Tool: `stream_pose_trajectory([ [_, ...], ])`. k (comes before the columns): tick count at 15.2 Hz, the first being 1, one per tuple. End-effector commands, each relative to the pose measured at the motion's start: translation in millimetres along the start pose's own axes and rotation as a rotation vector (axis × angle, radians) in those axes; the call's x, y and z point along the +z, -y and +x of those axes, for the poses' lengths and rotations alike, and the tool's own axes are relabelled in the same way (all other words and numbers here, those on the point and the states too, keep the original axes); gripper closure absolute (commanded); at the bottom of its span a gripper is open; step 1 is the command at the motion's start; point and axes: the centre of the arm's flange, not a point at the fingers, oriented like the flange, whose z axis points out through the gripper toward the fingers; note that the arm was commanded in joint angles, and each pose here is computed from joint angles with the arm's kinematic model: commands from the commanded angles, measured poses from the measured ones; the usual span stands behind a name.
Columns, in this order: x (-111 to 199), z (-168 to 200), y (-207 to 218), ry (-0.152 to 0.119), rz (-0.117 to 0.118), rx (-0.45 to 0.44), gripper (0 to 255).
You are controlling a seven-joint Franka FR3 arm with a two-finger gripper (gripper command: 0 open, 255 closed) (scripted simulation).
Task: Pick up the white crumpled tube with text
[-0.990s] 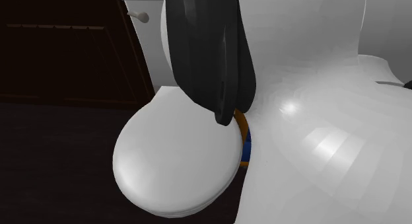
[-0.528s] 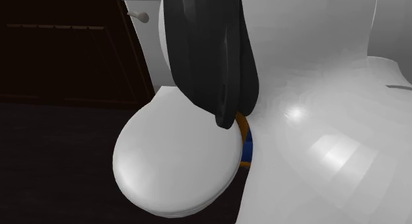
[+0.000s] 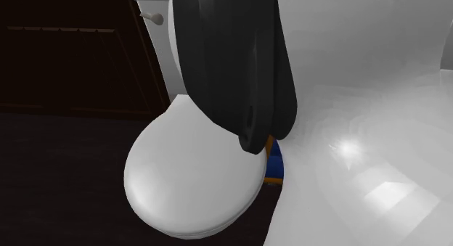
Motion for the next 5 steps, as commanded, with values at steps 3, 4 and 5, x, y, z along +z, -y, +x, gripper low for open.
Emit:
stream_pose_trajectory([
  [3,-21,-3,1,0.000,0.000,0.000,255],
  [4,-22,-3,1,0.000,0.000,0.000,255],
  [5,-22,-3,1,0.000,0.000,0.000,255],
])
